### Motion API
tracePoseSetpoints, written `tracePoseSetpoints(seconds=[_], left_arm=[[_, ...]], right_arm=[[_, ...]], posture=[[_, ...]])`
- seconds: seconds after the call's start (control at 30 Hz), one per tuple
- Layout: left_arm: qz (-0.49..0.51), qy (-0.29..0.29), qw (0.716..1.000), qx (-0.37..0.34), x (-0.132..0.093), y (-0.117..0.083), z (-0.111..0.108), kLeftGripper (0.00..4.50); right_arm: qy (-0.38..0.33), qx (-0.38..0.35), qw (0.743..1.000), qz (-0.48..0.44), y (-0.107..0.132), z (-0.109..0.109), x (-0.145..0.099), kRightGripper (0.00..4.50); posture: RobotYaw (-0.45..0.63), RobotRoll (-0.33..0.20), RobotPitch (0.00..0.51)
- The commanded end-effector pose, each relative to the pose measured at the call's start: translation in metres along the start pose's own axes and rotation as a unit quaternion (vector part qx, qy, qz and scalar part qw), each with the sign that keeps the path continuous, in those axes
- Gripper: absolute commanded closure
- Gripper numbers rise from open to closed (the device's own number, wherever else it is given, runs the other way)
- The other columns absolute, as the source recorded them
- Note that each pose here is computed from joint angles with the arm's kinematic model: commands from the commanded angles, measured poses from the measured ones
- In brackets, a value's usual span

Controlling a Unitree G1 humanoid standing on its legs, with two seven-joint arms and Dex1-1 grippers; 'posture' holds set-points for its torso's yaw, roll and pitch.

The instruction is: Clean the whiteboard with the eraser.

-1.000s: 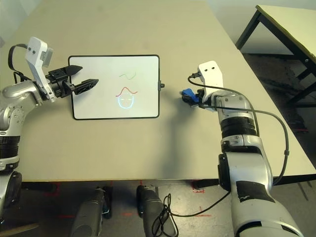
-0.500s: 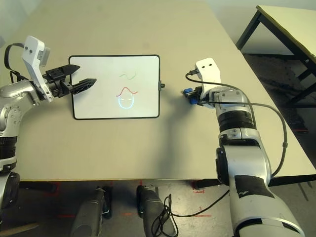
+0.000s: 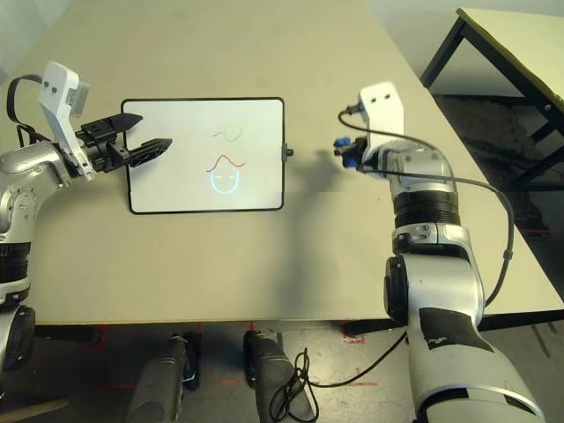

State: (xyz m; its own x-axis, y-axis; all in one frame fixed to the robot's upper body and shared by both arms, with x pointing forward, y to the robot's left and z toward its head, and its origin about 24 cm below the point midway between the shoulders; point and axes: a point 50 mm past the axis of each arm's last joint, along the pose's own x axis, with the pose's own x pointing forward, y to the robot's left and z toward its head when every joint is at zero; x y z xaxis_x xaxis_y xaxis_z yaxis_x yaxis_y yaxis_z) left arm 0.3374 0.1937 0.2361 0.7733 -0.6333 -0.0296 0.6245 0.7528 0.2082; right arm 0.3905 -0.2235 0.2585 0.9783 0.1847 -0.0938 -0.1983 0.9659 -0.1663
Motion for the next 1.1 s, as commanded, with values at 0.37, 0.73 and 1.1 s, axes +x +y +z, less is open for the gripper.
tracePoseSetpoints(seconds=[0.37,0.73,1.1], left_arm=[[-0.008,0.001,1.000,0.013,0.004,0.001,0.004,0.00],[-0.006,0.005,1.000,0.013,0.000,0.000,0.003,0.00],[-0.018,0.019,1.000,0.007,0.002,-0.005,-0.002,0.00]], right_arm=[[-0.056,0.033,0.988,0.138,0.096,-0.002,-0.009,4.38],[-0.024,0.019,0.984,0.174,0.122,-0.020,-0.002,4.39],[0.025,0.002,0.977,0.212,0.151,-0.032,-0.003,4.44]], posture=[[0.08,0.000,0.207],[0.09,0.000,0.217],[0.08,0.000,0.231]])
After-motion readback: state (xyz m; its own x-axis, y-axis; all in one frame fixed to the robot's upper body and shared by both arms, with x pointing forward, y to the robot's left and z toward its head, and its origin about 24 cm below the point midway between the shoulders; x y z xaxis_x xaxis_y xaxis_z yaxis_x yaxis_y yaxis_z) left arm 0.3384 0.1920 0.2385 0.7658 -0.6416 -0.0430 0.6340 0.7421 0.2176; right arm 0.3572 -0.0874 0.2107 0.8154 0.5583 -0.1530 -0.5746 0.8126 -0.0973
